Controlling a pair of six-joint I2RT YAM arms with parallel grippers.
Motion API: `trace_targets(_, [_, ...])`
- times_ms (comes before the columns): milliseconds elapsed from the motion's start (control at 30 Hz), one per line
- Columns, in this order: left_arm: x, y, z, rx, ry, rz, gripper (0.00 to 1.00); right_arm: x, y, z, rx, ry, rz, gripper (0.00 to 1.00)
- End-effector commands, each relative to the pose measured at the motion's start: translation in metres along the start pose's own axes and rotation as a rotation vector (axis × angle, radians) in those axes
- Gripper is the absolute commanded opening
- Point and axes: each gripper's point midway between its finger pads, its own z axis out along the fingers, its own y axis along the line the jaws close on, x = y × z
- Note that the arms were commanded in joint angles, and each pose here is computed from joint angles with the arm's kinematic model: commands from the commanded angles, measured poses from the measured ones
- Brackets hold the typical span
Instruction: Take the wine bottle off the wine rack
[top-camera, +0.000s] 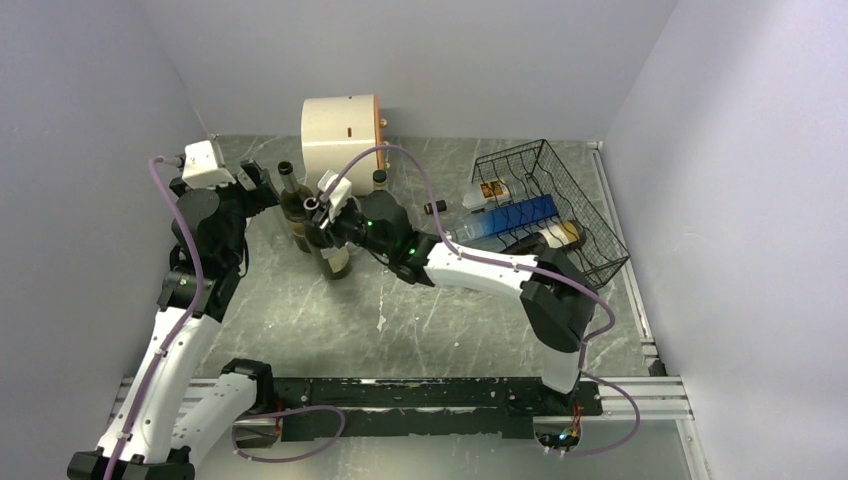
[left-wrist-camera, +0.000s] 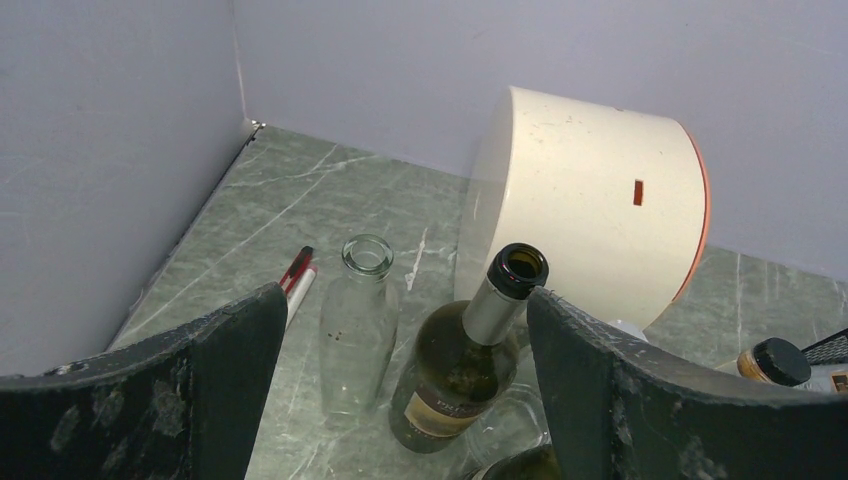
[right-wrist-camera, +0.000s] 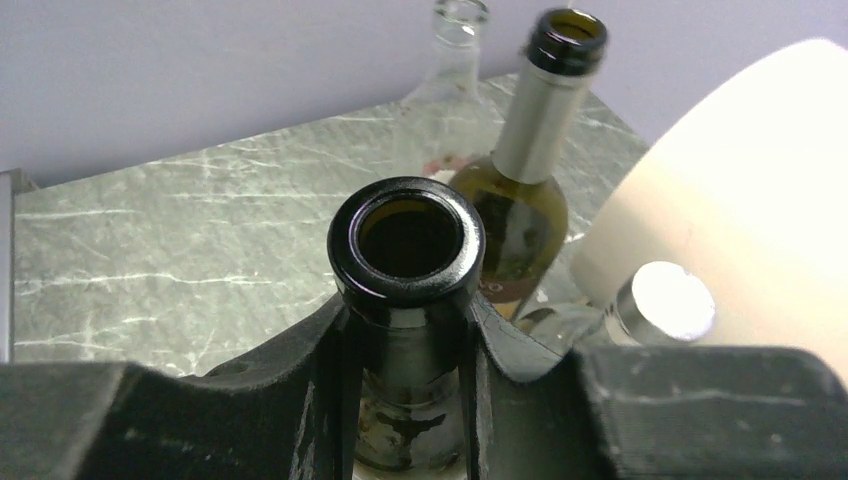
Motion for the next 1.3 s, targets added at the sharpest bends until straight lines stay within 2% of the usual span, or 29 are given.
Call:
trace_targets(0, [-0.01,-0.004,-0.001,0.015,-0.03,-0.009,0.93,-0.046,-0.012,0.002,0.03,-0.119,0.046,0.0])
trace_targets(533, [-0.007,-0.003,0.002,0.007,-0.02,-0.008,0.93,-0.02,-0.023,-0.002,0.091,-0.078,0.072,0.0])
trace_targets(800, [-0.005,-0.004,0.003,0.01,-0.016,-0.008,0.93,-0.015,-0.025,-0.004,0.102,-0.063,0.067,0.29])
trace_targets(1067, [-0.004,-0.005,0.004,0.016,-0.012,-0.01,0.93,-0.022,-0.025,-0.015,0.103,-0.058,0.054,0.67])
trace_targets(1267, [-0.002,-0.005,0.005,0.015,-0.007,-0.007,0.93,-0.029,-0.025,-0.032,0.082,-0.044,-0.04,0.87])
